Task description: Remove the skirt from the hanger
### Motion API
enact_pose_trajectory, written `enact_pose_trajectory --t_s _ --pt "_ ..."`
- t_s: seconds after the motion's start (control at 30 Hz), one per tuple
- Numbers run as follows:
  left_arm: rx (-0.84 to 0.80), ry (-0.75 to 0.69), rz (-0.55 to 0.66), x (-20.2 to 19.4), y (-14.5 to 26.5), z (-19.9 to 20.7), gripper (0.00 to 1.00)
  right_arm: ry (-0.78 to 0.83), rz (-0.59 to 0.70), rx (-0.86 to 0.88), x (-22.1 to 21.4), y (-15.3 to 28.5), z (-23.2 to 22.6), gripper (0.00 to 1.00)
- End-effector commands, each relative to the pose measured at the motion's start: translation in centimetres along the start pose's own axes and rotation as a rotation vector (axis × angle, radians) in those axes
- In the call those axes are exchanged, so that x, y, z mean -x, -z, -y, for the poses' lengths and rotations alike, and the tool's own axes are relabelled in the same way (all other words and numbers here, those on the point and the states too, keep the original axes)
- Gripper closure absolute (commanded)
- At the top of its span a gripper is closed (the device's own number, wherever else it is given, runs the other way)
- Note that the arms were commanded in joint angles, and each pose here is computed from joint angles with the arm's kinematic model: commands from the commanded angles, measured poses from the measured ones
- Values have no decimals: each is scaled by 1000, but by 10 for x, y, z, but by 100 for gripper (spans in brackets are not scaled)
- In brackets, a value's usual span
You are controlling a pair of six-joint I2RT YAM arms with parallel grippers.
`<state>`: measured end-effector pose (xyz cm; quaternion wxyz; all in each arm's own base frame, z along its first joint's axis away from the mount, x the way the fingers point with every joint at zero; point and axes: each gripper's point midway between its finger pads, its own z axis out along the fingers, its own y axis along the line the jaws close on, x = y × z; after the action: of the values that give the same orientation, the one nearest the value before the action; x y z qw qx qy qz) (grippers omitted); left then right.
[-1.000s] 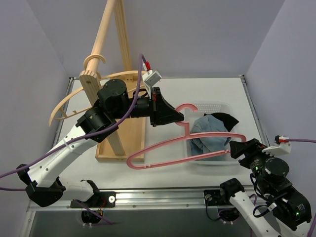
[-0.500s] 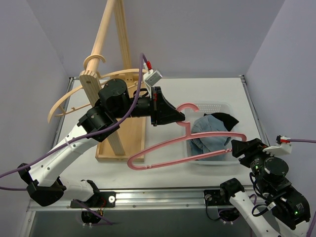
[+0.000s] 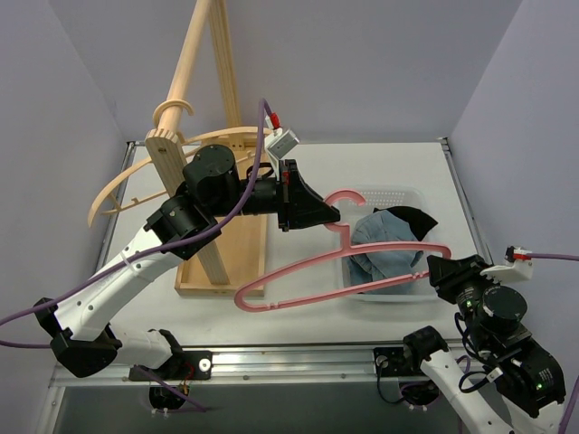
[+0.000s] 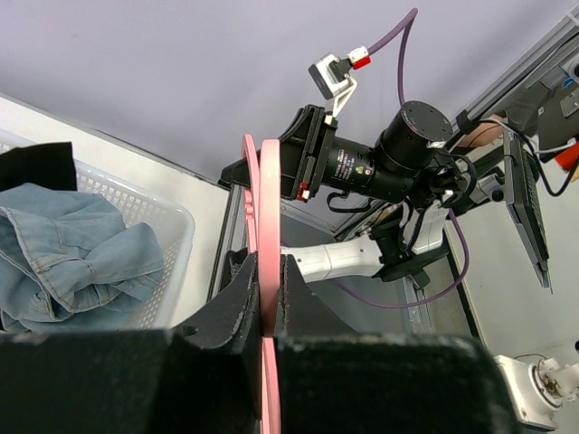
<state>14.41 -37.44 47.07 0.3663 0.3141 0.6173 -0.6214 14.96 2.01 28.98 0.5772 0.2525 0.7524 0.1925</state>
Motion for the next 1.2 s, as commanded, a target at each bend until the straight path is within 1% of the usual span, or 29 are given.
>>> enact_pose_trajectory --t_s 0.0,0.43,0.53,0.6,0.77,0.8,0.87,0.9,0.97,1.0,1.03,1.07,1.1,1.17 --pt "-56 -39 61 19 3 17 98 5 20 -45 2 -6 6 100" --pt "-55 -31 56 16 3 15 97 -38 30 -14 3 -3 2 100" --pt "-50 -28 56 15 3 14 88 -42 29 -11 3 -3 1 100" --pt "-49 -27 55 14 3 13 86 -47 31 -5 3 -2 1 100" --pt "-44 -28 56 13 5 12 77 -64 29 22 1 0 -2 100" --pt "-43 -28 57 13 5 12 70 -69 34 31 2 1 -4 100" --pt "-38 -30 59 13 7 12 62 -83 43 49 4 3 -6 100" --pt "-35 -36 62 13 8 12 55 -86 47 53 5 4 -6 100" --pt "-32 -38 58 11 9 11 49 -93 51 57 6 4 -7 100" --pt "-32 -47 59 12 10 12 41 -93 51 59 6 5 -7 100" --pt "-25 -46 52 10 10 10 36 -93 50 60 7 5 -8 100" --pt "-22 -48 50 9 11 10 29 -96 51 63 7 5 -9 100" --pt "-11 -53 48 7 13 8 6 -97 51 63 6 4 -9 100" --pt "-1 -56 49 6 15 6 6 -100 51 66 6 4 -9 100"
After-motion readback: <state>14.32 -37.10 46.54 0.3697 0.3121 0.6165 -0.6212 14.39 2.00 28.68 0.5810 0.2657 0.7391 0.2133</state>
